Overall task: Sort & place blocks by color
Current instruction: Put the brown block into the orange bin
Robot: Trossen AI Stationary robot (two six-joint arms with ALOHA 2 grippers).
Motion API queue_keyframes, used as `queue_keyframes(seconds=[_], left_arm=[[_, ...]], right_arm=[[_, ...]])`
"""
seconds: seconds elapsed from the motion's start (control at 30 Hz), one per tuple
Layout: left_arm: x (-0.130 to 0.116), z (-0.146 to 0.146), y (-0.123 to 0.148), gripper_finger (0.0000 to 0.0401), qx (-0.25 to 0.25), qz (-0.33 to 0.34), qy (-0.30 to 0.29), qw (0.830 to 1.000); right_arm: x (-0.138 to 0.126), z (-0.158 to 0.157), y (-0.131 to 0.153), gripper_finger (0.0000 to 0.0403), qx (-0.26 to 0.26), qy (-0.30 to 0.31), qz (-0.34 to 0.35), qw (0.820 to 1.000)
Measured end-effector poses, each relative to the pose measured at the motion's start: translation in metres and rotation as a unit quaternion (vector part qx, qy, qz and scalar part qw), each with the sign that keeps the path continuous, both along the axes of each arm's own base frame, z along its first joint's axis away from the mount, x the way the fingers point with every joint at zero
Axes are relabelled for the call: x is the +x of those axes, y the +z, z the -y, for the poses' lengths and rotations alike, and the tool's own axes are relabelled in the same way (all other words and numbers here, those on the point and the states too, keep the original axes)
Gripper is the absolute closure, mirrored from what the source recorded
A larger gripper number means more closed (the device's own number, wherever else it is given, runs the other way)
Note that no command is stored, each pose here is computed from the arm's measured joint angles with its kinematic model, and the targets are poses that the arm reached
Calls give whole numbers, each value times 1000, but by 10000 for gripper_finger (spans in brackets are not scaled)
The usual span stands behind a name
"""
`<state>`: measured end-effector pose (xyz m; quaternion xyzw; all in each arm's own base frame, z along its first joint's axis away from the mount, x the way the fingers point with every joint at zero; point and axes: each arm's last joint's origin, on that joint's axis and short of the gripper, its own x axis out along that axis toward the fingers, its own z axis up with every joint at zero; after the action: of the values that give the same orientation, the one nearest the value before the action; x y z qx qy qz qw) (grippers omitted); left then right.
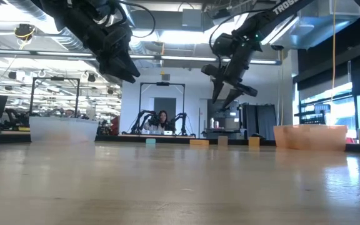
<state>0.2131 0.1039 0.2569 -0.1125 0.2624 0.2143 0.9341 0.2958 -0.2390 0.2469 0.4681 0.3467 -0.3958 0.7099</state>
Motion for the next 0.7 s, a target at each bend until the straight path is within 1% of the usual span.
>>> queue_keyframes(seconds=[0.1,0.17,0.33,0.47,0.7], left_arm=[[0,0,0,182,0,0,0,1000],[0,0,0,182,0,0,0,1000],[0,0,0,182,0,0,0,1000],[0,0,0,182,0,0,0,1000],[0,0,0,182,0,0,0,1000]], right_arm=[[-1,2,0,205,-23,-8,-18,1000],[-2,3,-1,189,-42,-6,-34,999],[4,8,-18,180,-15,-46,-39,998],[7,14,-37,179,6,-61,-53,997],[3,29,-61,179,35,-98,-68,992]])
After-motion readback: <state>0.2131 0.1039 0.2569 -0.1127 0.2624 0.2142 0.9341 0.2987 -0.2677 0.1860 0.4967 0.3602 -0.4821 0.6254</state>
